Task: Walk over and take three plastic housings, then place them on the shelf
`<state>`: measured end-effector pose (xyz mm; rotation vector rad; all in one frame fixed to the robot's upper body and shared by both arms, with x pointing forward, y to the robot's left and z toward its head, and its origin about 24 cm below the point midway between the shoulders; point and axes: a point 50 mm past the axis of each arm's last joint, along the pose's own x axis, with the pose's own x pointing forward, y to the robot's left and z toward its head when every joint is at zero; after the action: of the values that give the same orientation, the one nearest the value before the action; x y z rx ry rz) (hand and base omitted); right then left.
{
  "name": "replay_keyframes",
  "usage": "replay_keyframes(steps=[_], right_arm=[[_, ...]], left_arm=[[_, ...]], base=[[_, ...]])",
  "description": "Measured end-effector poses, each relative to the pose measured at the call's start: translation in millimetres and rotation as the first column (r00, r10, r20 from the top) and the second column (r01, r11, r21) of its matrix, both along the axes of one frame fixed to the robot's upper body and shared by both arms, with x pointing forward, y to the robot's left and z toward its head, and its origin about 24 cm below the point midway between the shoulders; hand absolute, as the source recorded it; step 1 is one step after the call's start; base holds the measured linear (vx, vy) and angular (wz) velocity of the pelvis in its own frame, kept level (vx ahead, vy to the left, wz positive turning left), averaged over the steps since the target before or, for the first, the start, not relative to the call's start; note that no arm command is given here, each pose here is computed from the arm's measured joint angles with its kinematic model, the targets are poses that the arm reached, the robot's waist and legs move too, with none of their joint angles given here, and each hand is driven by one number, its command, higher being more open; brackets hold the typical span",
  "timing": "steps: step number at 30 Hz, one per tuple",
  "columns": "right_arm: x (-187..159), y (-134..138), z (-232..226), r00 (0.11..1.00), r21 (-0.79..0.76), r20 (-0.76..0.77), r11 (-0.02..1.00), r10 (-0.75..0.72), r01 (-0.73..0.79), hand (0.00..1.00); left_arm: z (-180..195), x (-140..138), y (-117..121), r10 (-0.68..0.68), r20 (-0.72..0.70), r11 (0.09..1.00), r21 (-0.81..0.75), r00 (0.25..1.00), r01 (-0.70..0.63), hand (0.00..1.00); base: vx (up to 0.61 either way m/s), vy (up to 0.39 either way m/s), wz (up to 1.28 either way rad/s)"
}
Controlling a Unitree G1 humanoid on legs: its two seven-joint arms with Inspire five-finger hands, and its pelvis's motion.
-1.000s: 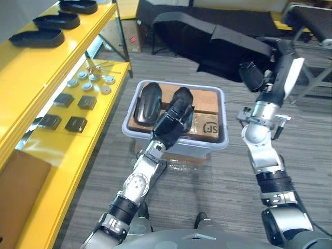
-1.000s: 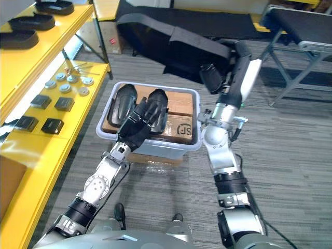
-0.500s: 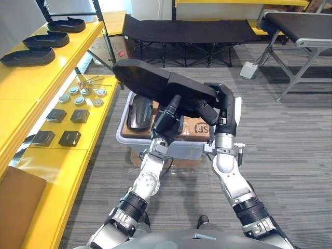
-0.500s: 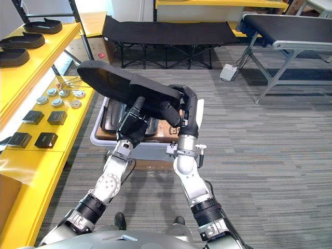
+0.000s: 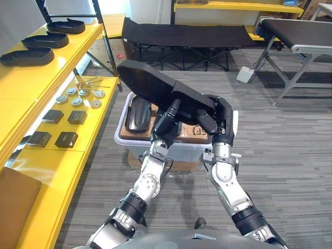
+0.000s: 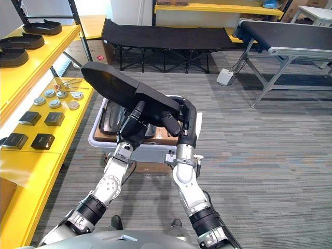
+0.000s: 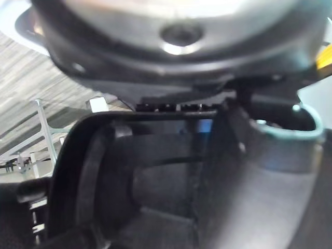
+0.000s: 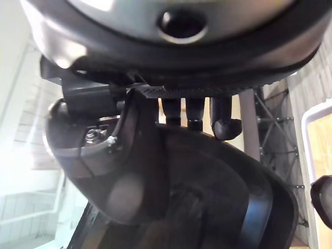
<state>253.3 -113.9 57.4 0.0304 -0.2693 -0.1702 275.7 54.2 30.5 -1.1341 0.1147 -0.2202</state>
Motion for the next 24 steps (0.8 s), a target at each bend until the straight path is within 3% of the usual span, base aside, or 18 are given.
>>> replay_keyframes(steps=[13, 17, 18, 24], right_arm=[[-16, 28, -14, 0.991, 0.130, -0.067, 0.985, 0.120, -0.111, 0.00], [-17, 35, -13, 0.989, 0.149, -0.061, 0.981, 0.136, -0.126, 0.00], [-17, 36, -12, 0.988, 0.154, -0.059, 0.979, 0.141, -0.131, 1.00], [-21, 41, -23, 0.978, 0.115, -0.104, 0.979, 0.179, -0.167, 1.00]], left_arm=[[-2, 0, 9, 0.114, -0.018, 0.993, 0.010, 0.993, -0.114, 0.00], [-4, 0, 11, 0.119, -0.021, 0.992, -0.051, 0.993, -0.120, 0.00], [-5, 0, 11, 0.125, -0.023, 0.990, -0.064, 0.992, -0.127, 0.00], [-1, -1, 11, 0.136, 0.018, 0.991, 0.019, 0.991, -0.136, 0.00]], base=[[0.00, 0.000, 0.00], [0.00, 0.000, 0.00], [0.00, 0.000, 0.00], [0.00, 0.000, 0.00]])
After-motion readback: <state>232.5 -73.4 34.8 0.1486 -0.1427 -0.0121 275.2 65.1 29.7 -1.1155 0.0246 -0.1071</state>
